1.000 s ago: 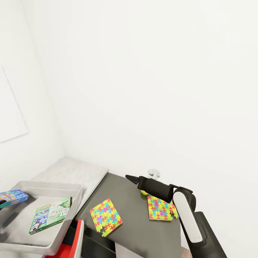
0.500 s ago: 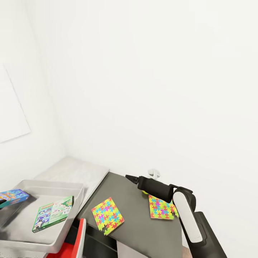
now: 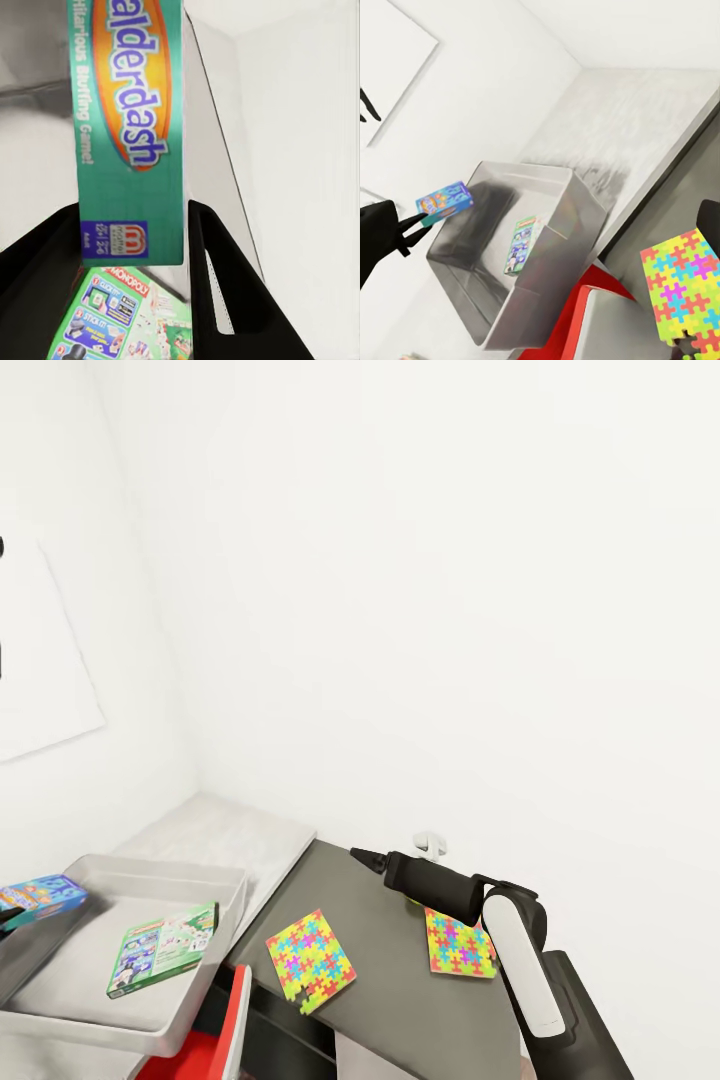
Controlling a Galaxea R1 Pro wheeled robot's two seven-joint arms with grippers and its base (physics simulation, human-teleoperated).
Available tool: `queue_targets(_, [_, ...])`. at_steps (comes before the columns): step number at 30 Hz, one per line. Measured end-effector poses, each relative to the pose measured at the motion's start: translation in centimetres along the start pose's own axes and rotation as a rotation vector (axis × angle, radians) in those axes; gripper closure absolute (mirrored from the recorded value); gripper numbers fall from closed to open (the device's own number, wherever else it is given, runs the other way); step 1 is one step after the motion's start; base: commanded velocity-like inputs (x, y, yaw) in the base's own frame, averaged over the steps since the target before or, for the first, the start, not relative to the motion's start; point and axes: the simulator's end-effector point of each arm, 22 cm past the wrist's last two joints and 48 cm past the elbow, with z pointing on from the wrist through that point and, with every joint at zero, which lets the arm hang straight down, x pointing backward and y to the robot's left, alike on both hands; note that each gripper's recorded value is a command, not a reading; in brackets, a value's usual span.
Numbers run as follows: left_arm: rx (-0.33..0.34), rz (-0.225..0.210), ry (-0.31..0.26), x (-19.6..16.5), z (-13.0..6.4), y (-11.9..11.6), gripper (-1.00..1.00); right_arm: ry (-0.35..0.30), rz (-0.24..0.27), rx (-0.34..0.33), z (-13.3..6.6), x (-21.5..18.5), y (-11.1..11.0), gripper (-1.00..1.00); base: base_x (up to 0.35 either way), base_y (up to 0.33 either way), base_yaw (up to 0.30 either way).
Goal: Put all the toys in the child's room - the three board games (two on the bed and one on the table), the two jigsaw puzzles on the table, and the tennis ball on the table - inside the toy box on the table in the child's room.
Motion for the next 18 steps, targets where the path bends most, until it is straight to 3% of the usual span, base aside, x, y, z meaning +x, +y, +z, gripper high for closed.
queue_targets(13, [0.026, 0.000, 0.025, 0.5, 0.0, -0.7, 1.00, 0.000, 0.000, 0.000, 0.0, 0.0, 0.0, -1.00, 0.000, 0.000, 0.001])
queue_targets(18, [0.041, 0.009, 0.067, 1.6, 0.2, -1.4, 1.00, 0.001, -0.001, 0.000, 0.0, 0.0, 0.0, -1.00, 0.000, 0.000, 0.000])
